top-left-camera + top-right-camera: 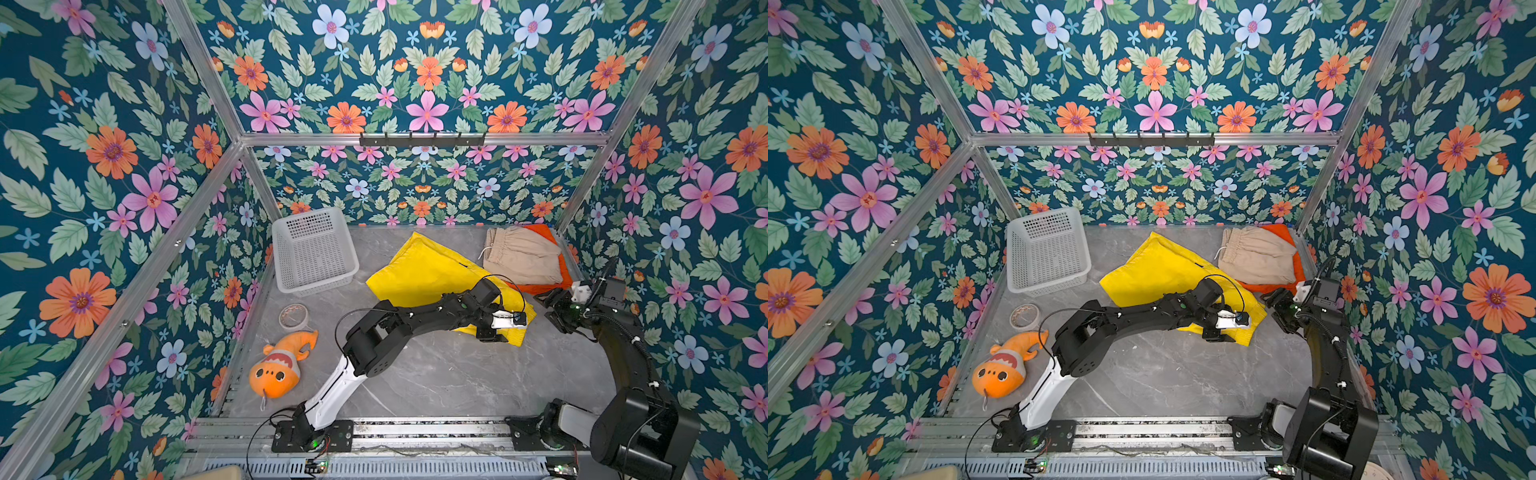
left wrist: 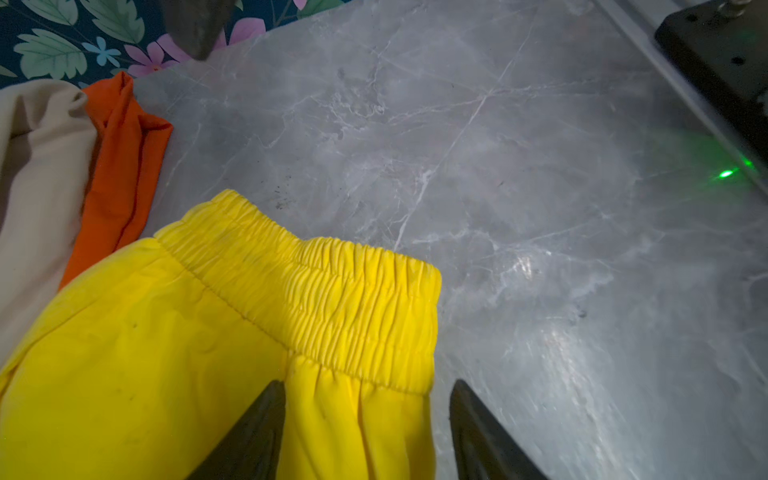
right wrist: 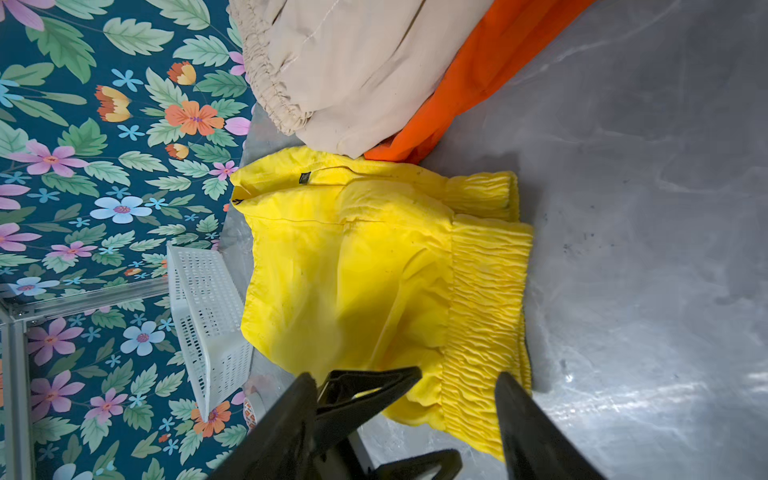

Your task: Fold and stack the shorts

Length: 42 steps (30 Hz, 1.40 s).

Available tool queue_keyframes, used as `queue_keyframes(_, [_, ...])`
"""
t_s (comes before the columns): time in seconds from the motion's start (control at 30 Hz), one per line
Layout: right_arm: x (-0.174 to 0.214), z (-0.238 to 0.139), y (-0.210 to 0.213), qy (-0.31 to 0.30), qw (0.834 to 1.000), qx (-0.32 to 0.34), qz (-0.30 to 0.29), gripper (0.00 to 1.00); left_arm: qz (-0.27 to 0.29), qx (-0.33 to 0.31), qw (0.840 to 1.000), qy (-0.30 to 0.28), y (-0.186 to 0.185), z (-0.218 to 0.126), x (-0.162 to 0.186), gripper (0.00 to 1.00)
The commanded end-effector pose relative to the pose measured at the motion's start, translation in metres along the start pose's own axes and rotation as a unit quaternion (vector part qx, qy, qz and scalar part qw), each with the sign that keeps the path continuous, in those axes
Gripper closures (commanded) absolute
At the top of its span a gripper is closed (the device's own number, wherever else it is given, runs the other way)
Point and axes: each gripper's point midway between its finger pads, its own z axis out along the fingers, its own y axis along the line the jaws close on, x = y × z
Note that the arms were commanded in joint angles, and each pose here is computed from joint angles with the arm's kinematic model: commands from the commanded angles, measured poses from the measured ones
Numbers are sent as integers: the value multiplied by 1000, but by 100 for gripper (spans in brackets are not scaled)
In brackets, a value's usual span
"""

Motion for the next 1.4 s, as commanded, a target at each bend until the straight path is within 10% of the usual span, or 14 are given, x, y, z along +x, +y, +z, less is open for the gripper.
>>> queue_keyframes(0.0, [-1,0,-2,-6,1000,1,10,31,17,-4,1000,5,-1,10,2,36])
queue_keyframes(0.27, [19,10,-19,27,998,8,49,28,-3,-58,998,37,9,25,18,51])
queue_keyframes(0.67, [42,33,-33,93,974,-52,201,22,-114,-92,986,-85,23,-15,-16,80])
queue_keyframes(1.13, [53,79,-23,148,951,-105,250,24,-126,-80,982,-116,21,-21,-31,79])
queue_keyframes(1.37, [65,54,-23,153,974,-24,165,74,-229,-85,958,-153,44,-64,-48,38])
